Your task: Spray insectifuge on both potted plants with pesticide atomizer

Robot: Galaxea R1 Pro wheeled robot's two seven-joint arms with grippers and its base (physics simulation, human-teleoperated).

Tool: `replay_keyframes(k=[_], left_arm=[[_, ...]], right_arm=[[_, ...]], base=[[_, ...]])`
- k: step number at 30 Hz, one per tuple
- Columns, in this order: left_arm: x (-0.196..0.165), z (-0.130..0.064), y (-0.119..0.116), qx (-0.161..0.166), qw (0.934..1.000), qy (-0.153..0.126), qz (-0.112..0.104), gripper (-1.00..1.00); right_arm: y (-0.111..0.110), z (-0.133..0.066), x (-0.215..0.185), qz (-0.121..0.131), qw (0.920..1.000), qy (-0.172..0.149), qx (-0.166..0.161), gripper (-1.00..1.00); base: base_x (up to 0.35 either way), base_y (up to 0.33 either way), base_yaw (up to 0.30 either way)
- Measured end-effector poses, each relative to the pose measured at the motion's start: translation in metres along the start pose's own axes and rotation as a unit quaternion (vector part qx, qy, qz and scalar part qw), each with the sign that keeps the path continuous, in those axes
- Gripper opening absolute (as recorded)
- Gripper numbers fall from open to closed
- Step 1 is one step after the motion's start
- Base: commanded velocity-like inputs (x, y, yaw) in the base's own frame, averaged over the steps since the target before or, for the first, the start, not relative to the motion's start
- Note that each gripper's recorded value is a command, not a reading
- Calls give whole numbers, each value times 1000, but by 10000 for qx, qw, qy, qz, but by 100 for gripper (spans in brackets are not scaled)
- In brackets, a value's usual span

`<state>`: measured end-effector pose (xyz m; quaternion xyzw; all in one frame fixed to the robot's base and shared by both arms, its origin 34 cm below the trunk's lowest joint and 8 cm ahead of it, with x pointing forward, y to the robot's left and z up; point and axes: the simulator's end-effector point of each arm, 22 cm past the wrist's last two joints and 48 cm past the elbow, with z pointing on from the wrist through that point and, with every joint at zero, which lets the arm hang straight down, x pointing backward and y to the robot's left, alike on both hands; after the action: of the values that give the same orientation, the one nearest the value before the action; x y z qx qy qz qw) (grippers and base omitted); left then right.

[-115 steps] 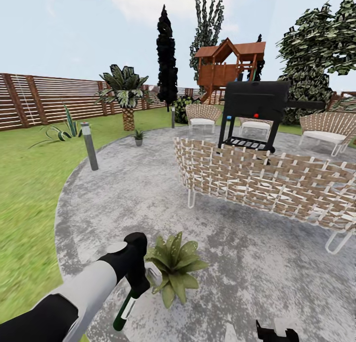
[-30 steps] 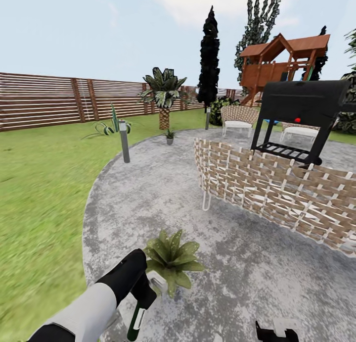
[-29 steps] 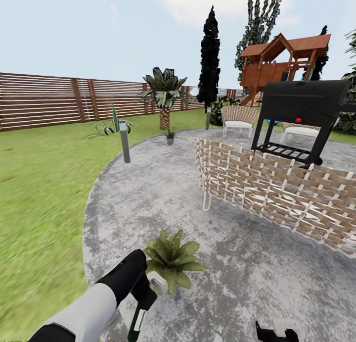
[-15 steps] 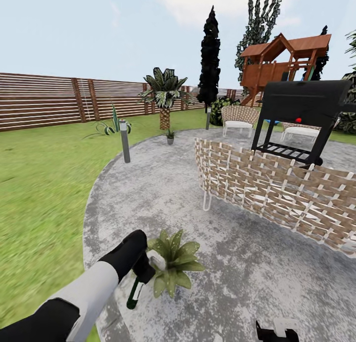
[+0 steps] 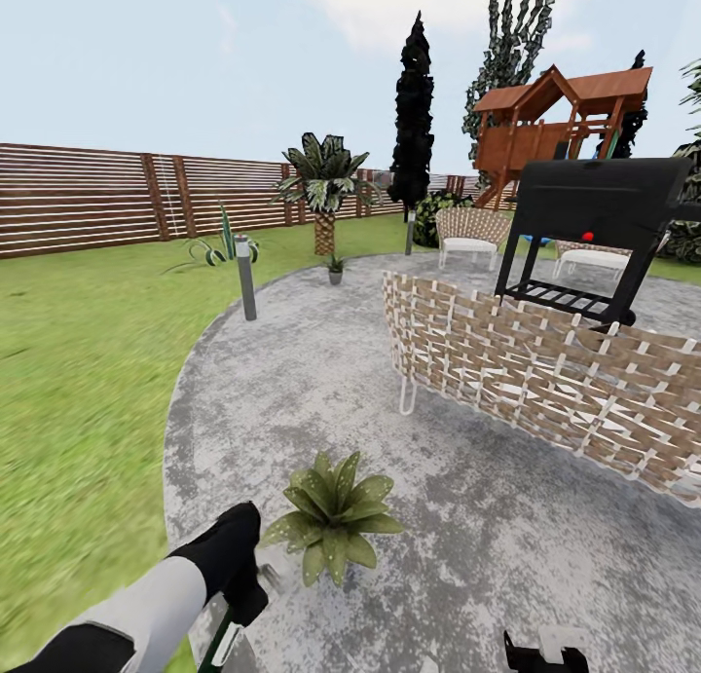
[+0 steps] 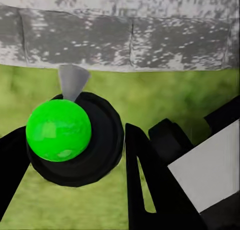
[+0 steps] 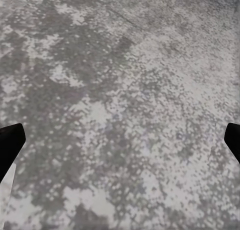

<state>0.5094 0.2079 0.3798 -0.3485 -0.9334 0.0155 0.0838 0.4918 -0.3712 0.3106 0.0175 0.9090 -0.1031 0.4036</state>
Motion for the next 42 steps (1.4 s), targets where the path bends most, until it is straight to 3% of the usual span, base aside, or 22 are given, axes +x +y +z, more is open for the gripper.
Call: replay_keyframes(k=[5,7,14,24,28,30,32,39,42], left_arm=[[-16,-6,-8,171,9993,-290,-184,-100],[-40,-27,1,69,9971,-707,-270,-100],[-44,-31,22,-132,9953,-879,-376,-100],[-50,-14,21,-171,9954,-873,-349,-100],[-52,-16,18,-92,9954,-857,-423,-100],[-58,-19,4,163,9952,-889,-382,-100],[-71,-35,-2,269,9948,-944,-254,-100],[-102,-99,18,29,9946,-1036,-68,-100],[-105,-107,14,2,9956,-927,113,-100]], right_arm=[[0,0,0,0,10000,1,0,100],[0,0,0,4,10000,-4,3,100],[1,5,10,13,10000,25,18,100],[4,14,33,-2,10000,97,15,100],[4,14,34,-4,9999,107,14,100],[4,14,34,-4,9999,107,14,100],[4,14,34,-3,9999,106,15,100],[4,14,34,-4,9999,105,14,100],[4,14,34,-5,9999,107,14,100]], base=[[0,0,0],[0,0,0],[0,0,0],[0,0,0],[0,0,0],[0,0,0],[0,0,0],[0,0,0],[0,0,0]])
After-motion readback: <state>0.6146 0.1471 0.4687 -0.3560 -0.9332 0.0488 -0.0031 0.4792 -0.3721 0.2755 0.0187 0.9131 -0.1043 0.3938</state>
